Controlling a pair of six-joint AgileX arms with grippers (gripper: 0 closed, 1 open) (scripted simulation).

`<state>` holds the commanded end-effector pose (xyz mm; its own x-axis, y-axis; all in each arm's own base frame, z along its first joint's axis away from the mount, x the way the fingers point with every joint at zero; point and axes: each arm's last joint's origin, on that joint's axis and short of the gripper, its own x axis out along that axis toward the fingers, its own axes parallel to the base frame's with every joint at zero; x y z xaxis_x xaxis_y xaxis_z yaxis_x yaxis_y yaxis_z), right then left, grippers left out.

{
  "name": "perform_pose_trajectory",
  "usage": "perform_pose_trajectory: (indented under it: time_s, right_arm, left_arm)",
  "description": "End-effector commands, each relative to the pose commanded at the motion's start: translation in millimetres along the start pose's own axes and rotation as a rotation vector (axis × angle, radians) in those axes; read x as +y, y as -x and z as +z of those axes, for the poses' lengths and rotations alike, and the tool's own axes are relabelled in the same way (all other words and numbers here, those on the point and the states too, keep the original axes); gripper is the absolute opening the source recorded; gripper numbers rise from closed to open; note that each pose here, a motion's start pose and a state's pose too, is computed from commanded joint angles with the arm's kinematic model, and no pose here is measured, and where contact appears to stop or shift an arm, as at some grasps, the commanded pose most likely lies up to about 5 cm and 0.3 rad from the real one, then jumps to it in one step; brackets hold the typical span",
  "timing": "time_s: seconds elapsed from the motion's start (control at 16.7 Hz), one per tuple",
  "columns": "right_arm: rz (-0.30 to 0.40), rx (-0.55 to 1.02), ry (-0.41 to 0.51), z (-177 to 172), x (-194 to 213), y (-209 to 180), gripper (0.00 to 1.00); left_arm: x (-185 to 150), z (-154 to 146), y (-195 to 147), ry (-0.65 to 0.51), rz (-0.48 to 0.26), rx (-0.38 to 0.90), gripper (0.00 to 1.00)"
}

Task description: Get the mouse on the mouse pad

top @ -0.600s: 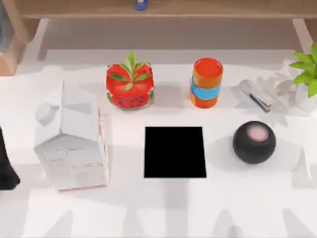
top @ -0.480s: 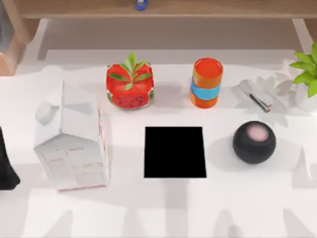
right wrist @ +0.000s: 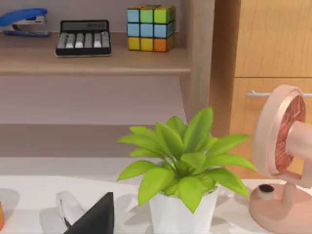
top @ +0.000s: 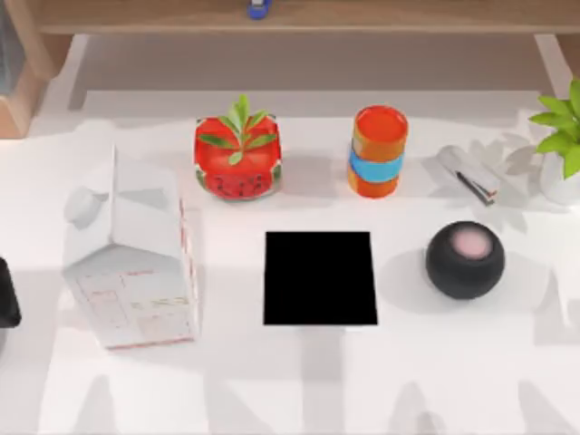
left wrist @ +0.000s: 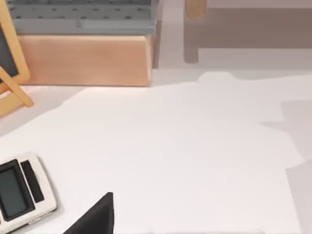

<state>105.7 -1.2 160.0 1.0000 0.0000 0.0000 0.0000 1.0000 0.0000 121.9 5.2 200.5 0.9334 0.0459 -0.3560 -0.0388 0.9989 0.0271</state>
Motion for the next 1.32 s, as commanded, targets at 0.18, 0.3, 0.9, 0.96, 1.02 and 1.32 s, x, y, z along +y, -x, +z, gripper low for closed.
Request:
perform_pose_trajectory:
  time_s: [0.18, 0.3, 0.9, 0.96, 1.02, 1.32]
  right_arm:
    - [0.000, 0.000, 0.000, 0.0, 0.0, 0.0, 1.00]
    - [0.000, 0.000, 0.000, 0.0, 0.0, 0.0, 1.00]
    - [0.000, 0.000, 0.000, 0.0, 0.0, 0.0, 1.00]
    - [0.000, 0.000, 0.000, 0.0, 0.0, 0.0, 1.00]
    - [0.000, 0.000, 0.000, 0.0, 0.0, 0.0, 1.00]
    - [0.000, 0.000, 0.000, 0.0, 0.0, 0.0, 1.00]
  left_arm:
    - [5.5, 24.4, -17.5, -0.004, 0.016, 0.267, 1.00]
    - [10.5, 38.0, -36.4, -0.003, 0.022, 0.460, 1.00]
    - [38.9, 49.2, -136.2, 0.040, 0.003, 1.172, 1.00]
    - [40.1, 48.7, -139.5, 0.042, 0.001, 1.193, 1.00]
    - [40.6, 48.4, -141.2, 0.044, 0.000, 1.204, 1.00]
    - [39.3, 47.5, -141.2, 0.040, -0.002, 1.203, 1.00]
